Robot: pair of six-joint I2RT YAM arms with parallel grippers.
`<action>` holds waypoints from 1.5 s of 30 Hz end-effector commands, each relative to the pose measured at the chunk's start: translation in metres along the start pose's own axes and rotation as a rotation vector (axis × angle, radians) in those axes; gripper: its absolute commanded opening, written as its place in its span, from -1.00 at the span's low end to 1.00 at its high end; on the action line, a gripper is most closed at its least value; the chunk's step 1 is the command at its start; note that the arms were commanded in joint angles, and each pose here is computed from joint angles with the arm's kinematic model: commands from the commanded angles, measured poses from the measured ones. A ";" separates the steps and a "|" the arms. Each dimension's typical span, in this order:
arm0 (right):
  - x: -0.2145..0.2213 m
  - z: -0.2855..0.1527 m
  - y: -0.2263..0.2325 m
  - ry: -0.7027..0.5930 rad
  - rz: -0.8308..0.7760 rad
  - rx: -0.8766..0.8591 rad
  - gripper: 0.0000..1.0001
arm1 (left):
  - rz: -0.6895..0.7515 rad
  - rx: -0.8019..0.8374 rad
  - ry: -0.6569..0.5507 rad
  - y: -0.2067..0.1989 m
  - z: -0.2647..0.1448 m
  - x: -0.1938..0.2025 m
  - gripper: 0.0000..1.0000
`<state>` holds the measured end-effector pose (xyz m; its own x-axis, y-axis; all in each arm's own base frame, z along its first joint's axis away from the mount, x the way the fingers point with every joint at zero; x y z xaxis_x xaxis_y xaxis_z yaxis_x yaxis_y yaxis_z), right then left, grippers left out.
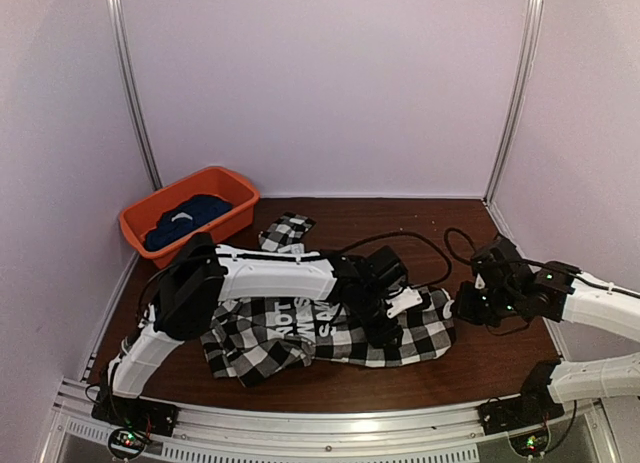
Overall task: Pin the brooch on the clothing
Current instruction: Pick up the clothing with brooches at the center of the board.
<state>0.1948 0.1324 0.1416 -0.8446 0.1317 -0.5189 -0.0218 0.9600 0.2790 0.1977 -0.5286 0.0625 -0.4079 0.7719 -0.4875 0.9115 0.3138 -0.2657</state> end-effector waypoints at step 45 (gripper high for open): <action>-0.002 -0.010 -0.011 -0.031 0.039 -0.004 -1.00 | 0.095 0.019 -0.256 -0.026 -0.045 -0.036 -1.00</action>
<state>0.1905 0.1170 0.1489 -0.8239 0.1675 -0.5414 0.0079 0.9586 0.2846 0.1925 -0.5351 0.0986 -0.3485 0.6829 -0.6420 0.9373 0.2514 -0.2414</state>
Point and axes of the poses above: each gripper's point midway between its finger pads, its own z axis out along the fingers, its own y axis along the line the jaws close on, x = y × z, the point moved 4 cm from there along -z, back along the fingers, and after that the axes turned 12 degrees about -z, right-handed, at the moved point
